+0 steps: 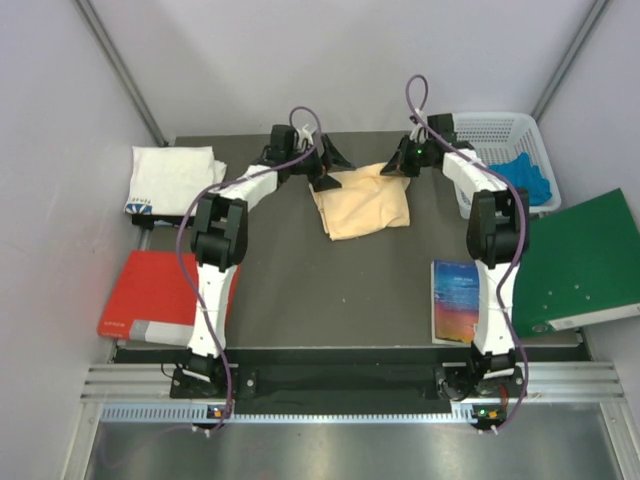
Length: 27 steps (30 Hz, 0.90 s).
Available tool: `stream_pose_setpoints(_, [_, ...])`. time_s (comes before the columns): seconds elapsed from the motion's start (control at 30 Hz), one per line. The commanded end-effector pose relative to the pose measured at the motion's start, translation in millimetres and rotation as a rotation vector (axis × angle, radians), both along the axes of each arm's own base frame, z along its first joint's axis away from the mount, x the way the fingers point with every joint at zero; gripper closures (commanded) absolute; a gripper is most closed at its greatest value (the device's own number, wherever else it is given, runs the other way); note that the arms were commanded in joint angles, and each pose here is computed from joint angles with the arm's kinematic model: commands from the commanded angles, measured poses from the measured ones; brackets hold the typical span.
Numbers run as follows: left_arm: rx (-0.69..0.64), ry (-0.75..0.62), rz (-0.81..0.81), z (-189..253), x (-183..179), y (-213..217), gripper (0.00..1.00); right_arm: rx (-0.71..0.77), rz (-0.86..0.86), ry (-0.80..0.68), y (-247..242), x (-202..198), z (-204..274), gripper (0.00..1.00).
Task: Fold and stack the t-shirts
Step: Smooth out wrinkles on the folded tshirt
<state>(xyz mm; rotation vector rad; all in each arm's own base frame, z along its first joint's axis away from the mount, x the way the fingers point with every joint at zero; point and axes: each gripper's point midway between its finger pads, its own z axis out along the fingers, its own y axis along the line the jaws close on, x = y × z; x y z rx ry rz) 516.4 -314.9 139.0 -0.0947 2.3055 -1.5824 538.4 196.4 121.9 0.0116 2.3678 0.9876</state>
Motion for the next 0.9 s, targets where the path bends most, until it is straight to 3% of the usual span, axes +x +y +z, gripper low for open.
stream_pose_setpoints(0.0, [-0.113, 0.018, -0.071, 0, -6, -34, 0.01, 0.140, 0.093, -0.059, 28, 8, 30, 1.00])
stream_pose_setpoints(0.23, [-0.103, 0.182, -0.088, -58, -18, -45, 0.01, 0.181, 0.099, -0.075, 34, 28, 20, 1.00])
stream_pose_setpoints(0.4, [-0.020, 0.241, -0.092, -85, -28, -39, 0.01, 0.186, 0.014, -0.030, 29, 57, -21, 1.00])
stream_pose_setpoints(0.63, [0.034, 0.243, -0.118, -84, -37, -34, 0.01, 0.111, -0.141, -0.012, 12, 89, -61, 1.00])
stream_pose_setpoints(0.87, [0.084, 0.209, -0.167, -72, -47, -28, 0.01, 0.044, -0.194, -0.065, -6, 101, -59, 1.00])
